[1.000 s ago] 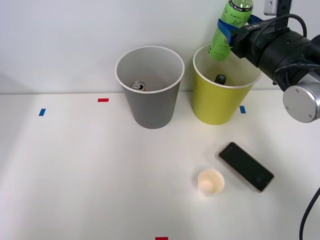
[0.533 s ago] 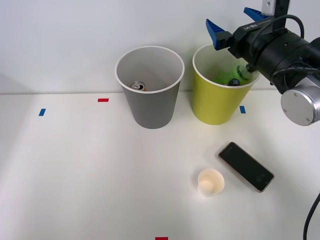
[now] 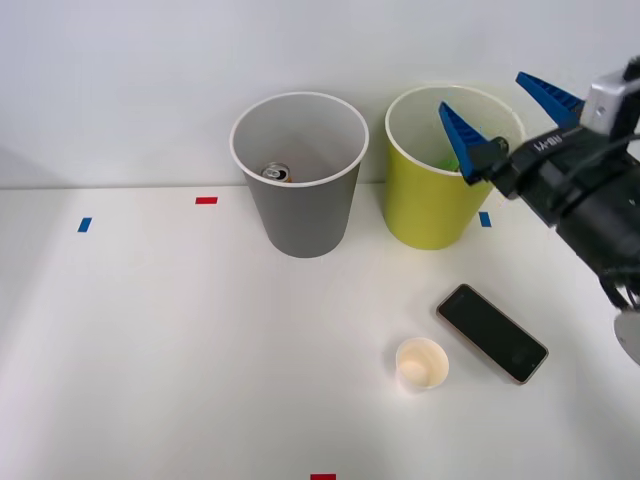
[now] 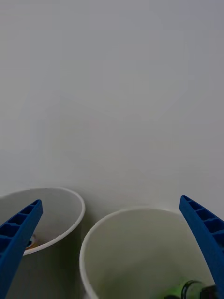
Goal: Put cans in the gray bin, plastic bottles in the light green bin
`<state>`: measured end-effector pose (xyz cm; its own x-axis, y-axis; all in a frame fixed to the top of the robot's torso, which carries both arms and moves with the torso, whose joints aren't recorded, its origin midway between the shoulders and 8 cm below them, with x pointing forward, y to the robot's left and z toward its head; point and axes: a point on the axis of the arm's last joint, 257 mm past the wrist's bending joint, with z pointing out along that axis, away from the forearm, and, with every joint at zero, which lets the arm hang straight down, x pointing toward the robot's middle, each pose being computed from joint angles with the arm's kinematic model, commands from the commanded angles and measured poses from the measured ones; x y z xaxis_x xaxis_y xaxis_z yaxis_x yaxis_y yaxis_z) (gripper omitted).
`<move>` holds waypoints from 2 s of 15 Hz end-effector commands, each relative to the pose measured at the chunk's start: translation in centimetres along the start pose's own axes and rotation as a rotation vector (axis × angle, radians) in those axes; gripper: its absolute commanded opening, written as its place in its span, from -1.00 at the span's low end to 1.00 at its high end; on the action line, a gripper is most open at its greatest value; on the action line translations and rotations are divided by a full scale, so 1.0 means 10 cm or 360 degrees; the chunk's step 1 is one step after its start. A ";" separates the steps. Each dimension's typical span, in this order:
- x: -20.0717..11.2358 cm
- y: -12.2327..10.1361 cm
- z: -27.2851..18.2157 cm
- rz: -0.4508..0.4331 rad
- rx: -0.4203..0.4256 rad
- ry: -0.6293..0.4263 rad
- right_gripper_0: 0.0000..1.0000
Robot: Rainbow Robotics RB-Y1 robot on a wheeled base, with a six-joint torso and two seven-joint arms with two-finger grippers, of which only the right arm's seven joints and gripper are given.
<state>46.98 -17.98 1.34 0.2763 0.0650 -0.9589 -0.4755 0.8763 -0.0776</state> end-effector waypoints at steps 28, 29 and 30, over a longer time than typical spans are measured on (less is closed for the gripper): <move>1.28 0.54 -2.02 0.0353 0.0687 0.0078 1.00; 1.36 0.56 -2.09 0.0312 0.0662 0.0069 1.00; 1.39 0.59 -2.15 0.0264 0.0638 0.0083 1.00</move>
<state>30.49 -22.18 -17.58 0.1661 0.2421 -0.9559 -0.1294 0.9664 0.2222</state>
